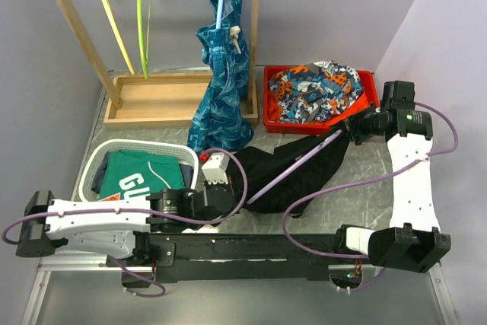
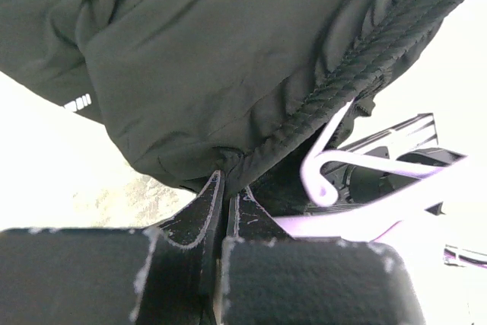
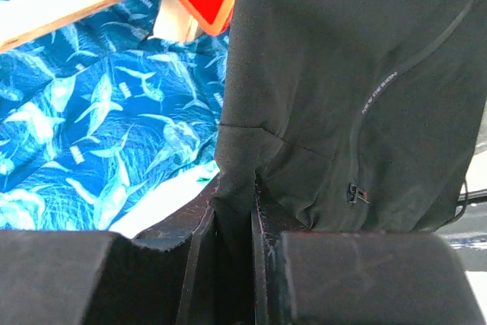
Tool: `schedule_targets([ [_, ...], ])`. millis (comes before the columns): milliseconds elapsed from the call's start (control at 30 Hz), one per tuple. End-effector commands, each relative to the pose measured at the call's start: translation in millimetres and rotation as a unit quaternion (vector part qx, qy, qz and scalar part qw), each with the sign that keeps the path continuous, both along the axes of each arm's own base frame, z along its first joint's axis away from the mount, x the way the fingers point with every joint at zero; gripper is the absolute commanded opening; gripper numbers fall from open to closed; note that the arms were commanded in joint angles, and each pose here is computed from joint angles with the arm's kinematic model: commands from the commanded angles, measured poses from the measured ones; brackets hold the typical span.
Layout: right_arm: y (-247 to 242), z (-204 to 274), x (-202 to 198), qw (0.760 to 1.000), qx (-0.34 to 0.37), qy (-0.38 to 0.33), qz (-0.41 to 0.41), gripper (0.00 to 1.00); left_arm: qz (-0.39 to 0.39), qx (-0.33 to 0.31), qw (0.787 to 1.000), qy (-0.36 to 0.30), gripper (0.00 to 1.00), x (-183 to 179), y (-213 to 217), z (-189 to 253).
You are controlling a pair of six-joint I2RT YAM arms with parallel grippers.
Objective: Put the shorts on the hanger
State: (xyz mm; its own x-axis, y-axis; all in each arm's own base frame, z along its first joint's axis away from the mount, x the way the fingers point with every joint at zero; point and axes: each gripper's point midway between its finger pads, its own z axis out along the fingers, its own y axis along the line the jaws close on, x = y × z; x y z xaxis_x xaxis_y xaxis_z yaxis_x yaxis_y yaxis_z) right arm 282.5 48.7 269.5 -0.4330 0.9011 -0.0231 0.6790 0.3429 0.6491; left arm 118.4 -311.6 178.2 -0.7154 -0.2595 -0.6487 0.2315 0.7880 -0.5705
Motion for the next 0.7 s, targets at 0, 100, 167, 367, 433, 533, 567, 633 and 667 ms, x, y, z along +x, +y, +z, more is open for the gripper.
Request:
schedule_targets([
  [0, -72, 66, 46, 0.974, -0.118, -0.158, -0.116, 0.00, -0.023, 0.186, 0.982, 0.029, 0.01, -20, 77, -50],
  [100, -78, 65, 44, 0.972, -0.120, -0.156, -0.127, 0.00, -0.056, 0.185, 0.981, 0.032, 0.01, -28, 76, -45],
  [167, -83, 64, 45, 0.971, -0.124, -0.153, -0.137, 0.00, -0.063, 0.184, 0.980, 0.034, 0.01, -30, 77, -40],
  [367, -94, 67, 38, 0.962, -0.144, -0.160, -0.170, 0.00, -0.110, 0.186, 0.976, 0.031, 0.01, -41, 73, -27],
  [433, -96, 66, 36, 0.960, -0.147, -0.160, -0.178, 0.00, -0.129, 0.177, 0.975, 0.028, 0.01, -44, 67, -18],
  [533, -100, 67, 28, 0.955, -0.157, -0.162, -0.194, 0.00, -0.163, 0.152, 0.975, 0.021, 0.01, -50, 53, 2],
  [567, -100, 69, 27, 0.952, -0.159, -0.169, -0.199, 0.00, -0.170, 0.139, 0.975, 0.019, 0.01, -52, 47, 8],
  [633, -101, 70, 22, 0.949, -0.162, -0.176, -0.206, 0.00, -0.193, 0.117, 0.974, 0.015, 0.01, -57, 37, 22],
  [667, -100, 69, 21, 0.949, -0.161, -0.178, -0.204, 0.00, -0.197, 0.102, 0.975, 0.009, 0.01, -57, 30, 30],
])
